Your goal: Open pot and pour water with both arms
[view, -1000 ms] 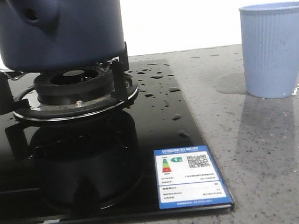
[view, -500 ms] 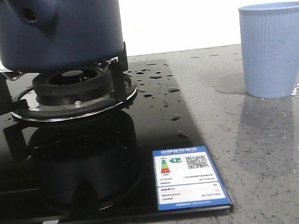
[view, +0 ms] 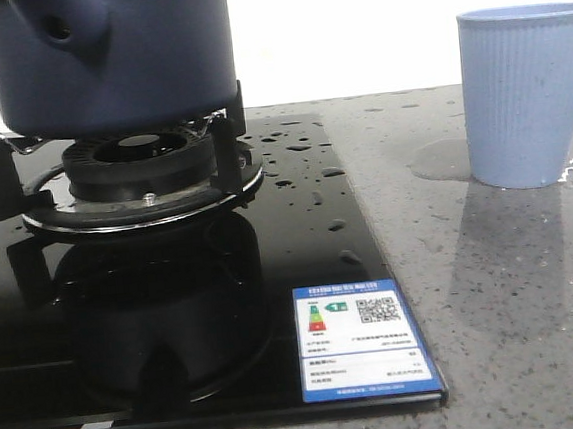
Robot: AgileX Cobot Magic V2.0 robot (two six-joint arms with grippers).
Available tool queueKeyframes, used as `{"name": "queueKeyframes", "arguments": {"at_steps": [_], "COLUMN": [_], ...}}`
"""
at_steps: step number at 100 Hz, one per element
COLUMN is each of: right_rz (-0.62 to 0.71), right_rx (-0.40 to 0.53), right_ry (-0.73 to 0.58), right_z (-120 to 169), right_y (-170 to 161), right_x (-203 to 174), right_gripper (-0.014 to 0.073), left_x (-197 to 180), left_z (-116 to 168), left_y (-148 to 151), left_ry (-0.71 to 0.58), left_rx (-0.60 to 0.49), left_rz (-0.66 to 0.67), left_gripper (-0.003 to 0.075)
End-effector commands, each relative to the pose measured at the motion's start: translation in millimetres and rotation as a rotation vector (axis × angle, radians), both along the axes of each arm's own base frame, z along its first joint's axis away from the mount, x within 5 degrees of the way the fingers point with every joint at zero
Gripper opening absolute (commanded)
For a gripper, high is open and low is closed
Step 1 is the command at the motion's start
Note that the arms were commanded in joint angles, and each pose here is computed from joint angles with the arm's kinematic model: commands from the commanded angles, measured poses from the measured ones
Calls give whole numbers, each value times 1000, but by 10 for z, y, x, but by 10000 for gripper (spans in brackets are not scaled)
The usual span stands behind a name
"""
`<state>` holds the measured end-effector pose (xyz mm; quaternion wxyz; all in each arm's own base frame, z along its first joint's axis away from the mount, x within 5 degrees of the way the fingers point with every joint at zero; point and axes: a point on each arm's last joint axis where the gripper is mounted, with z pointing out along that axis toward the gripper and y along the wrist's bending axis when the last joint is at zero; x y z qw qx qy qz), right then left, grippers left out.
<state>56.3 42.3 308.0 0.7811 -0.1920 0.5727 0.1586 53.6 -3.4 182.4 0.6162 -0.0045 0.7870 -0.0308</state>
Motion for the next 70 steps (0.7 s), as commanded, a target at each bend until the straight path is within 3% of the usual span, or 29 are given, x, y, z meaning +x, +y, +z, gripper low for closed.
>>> {"name": "queueKeyframes", "arguments": {"at_steps": [1, 22, 38, 50, 62, 70], "right_rz": [7, -99, -334, -419, -448, -489], "right_rx": [19, 38, -52, -11, -19, -45], "right_ry": [-18, 47, 7, 126, 202, 321], "right_z": [85, -98, -346, -666, -985, -1088], "right_y": [1, -84, -259, -350, -375, -407], "right_x": [-8, 79, 133, 135, 109, 84], "right_gripper": [-69, -69, -69, -69, -69, -69], "left_x": [1, 1, 1, 1, 1, 1], "left_z": [-44, -44, -44, -44, -44, -44], "left_y": [3, 3, 3, 3, 3, 3], "left_ry": [-36, -36, -36, -36, -36, -36], "left_rx": [-17, -17, -17, -17, -17, -17], "left_rz": [8, 8, 8, 8, 8, 8], "left_gripper": [-20, -20, -20, -20, -20, -20]}}
